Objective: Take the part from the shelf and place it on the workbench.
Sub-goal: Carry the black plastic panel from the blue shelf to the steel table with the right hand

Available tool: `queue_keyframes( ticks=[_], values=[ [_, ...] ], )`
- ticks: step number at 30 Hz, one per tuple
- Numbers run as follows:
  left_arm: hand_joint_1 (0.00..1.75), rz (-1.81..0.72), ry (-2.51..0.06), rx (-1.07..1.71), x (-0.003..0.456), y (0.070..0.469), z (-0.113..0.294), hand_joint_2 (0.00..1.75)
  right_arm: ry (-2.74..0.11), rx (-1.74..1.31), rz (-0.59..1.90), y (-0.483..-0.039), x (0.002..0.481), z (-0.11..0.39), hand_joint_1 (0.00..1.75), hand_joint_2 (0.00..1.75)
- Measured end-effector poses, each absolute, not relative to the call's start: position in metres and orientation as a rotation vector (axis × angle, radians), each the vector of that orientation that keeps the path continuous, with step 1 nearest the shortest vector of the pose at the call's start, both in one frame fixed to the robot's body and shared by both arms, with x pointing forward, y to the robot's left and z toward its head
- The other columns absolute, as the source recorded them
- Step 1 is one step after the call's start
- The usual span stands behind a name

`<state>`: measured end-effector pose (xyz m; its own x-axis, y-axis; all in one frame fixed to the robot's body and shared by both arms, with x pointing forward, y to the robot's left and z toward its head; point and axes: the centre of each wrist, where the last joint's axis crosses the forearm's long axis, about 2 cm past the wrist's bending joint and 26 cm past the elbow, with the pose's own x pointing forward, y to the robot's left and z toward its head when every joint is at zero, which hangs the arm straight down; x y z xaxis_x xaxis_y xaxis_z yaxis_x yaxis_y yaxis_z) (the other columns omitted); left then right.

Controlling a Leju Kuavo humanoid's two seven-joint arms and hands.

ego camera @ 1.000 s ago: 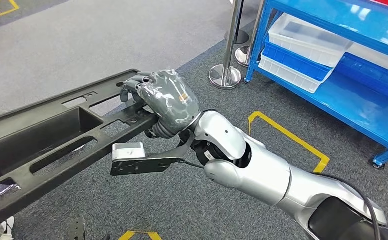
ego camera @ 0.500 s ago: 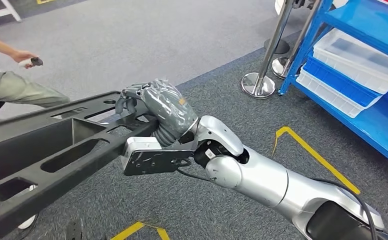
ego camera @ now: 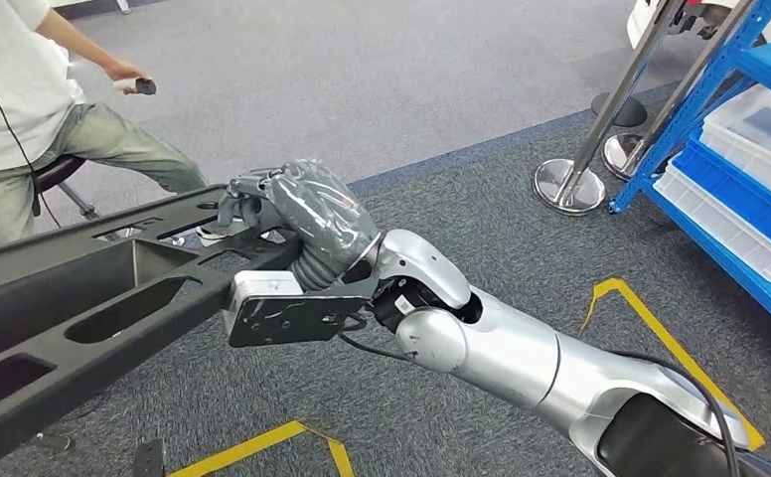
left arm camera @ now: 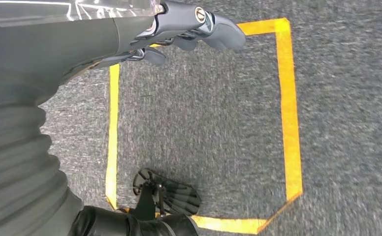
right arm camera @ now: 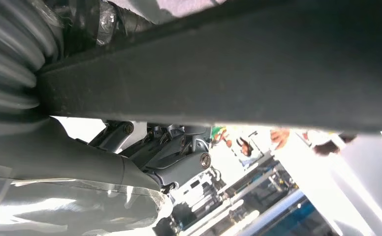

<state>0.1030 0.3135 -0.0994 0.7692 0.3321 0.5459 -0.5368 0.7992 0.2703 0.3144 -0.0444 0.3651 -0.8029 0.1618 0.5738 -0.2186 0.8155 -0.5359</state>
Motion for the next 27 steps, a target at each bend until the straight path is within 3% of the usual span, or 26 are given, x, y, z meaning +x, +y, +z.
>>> queue_keyframes(
  ticks=[14, 27],
  values=[
    [0.00, 0.326, -0.458, 0.423, 0.094, 0.325, -0.101, 1.75, -2.341, -0.007, 0.824, -0.052, 0.316, 0.358, 1.75, 1.75],
    [0.00, 0.296, -0.452, 0.426, 0.086, 0.328, -0.102, 1.75, -2.255, 0.103, 0.556, -0.074, 0.323, 0.344, 1.75, 1.75]
  ],
)
